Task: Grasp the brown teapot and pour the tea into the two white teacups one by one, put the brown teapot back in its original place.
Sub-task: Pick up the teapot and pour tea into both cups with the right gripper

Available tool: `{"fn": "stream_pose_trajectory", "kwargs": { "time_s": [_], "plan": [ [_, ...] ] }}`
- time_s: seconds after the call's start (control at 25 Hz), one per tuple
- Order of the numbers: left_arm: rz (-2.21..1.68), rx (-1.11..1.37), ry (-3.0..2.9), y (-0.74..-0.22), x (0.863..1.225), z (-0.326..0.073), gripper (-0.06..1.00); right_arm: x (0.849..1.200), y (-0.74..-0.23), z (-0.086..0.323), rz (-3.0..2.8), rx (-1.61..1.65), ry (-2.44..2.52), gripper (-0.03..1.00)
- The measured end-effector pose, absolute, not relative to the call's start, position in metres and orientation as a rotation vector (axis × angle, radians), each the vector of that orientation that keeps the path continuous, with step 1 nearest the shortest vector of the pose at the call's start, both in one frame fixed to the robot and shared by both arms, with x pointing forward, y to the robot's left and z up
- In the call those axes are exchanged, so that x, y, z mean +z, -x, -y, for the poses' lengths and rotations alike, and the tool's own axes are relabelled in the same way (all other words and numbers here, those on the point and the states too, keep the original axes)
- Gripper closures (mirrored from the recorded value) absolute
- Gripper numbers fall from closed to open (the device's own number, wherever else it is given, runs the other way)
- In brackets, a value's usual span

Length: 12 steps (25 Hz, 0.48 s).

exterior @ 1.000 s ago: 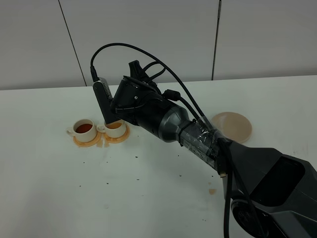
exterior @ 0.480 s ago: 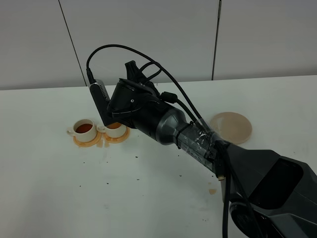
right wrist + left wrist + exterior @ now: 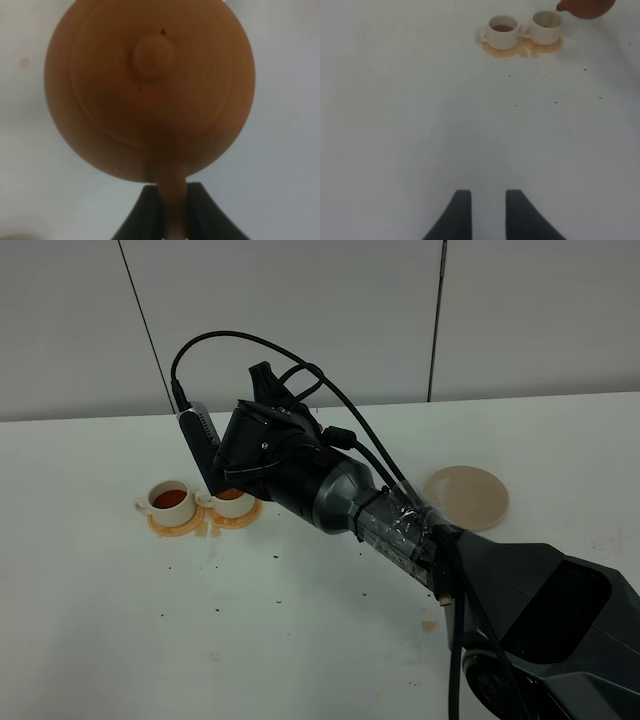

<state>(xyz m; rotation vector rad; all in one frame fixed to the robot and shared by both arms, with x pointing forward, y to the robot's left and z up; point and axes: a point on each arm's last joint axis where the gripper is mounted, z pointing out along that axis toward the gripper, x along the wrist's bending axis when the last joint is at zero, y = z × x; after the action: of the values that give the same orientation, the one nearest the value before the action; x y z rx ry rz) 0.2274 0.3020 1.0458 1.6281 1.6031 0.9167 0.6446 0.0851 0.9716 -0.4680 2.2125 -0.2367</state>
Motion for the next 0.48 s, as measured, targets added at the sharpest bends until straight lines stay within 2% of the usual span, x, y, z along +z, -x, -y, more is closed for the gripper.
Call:
{"fn": "stream_pose_trajectory", "kwargs": {
  "time_s": [0.48],
  "plan": [
    [-1.603, 0.917, -1.628, -0.2274, 1.0458, -0.302, 0.7, 0.9741, -0.6461, -0.0841, -2.176, -0.274, 0.484, 0.87]
  ]
}}
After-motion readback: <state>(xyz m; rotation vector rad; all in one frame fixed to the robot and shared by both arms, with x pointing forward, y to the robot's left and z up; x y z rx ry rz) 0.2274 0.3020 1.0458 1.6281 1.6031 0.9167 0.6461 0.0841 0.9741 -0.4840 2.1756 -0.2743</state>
